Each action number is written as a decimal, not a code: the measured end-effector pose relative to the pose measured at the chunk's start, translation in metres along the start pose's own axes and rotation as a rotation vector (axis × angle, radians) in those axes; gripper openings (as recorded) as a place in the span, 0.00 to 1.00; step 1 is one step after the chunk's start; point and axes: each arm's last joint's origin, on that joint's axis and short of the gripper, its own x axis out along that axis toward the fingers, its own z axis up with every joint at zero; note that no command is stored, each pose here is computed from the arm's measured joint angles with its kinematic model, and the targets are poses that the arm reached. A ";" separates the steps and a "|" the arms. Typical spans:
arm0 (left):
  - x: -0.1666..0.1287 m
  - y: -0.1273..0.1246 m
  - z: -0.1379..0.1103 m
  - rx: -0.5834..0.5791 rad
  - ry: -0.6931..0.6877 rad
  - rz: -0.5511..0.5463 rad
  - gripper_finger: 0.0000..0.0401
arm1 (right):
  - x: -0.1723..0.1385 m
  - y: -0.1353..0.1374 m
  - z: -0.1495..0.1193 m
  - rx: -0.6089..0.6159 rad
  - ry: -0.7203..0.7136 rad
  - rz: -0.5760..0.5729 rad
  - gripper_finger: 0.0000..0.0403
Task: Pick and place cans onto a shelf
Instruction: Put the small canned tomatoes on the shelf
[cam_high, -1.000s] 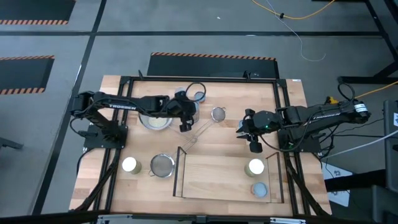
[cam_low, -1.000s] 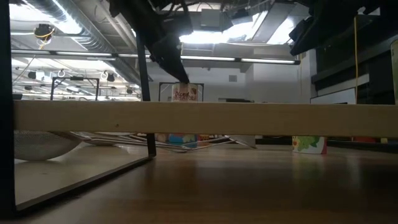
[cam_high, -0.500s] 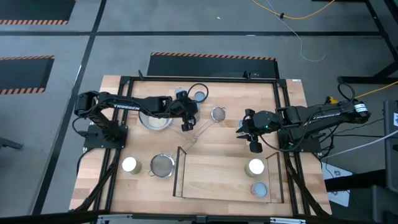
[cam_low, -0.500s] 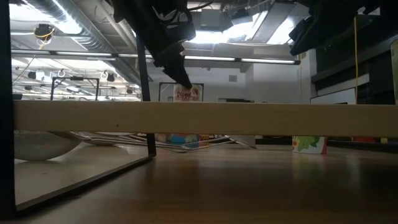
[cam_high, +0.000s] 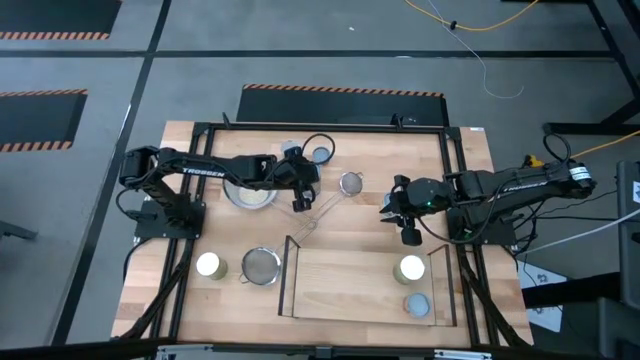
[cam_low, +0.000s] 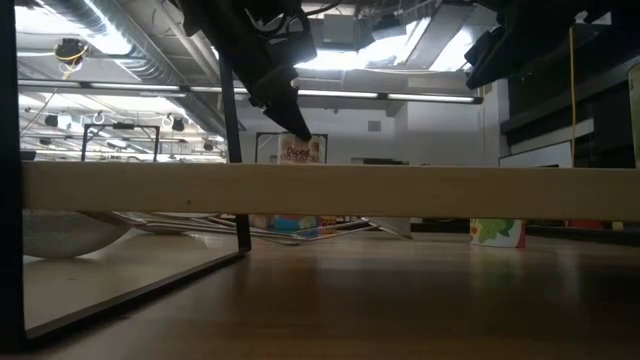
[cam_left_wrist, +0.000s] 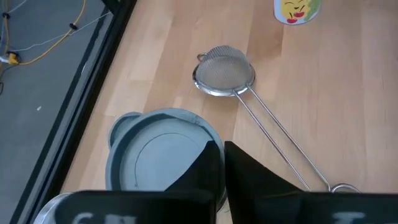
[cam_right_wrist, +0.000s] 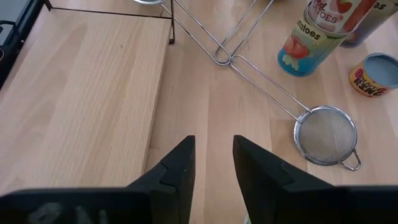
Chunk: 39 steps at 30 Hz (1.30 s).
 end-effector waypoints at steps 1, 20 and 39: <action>0.000 0.000 0.000 0.000 -0.001 0.000 0.02 | 0.000 0.000 0.000 0.000 0.000 0.000 0.28; -0.045 -0.032 0.061 0.040 -0.230 -0.095 0.00 | -0.026 -0.001 0.007 0.004 0.020 -0.002 0.28; -0.097 -0.127 0.081 0.027 -0.397 -0.343 0.00 | -0.067 -0.004 0.013 -0.009 -0.102 -0.011 0.28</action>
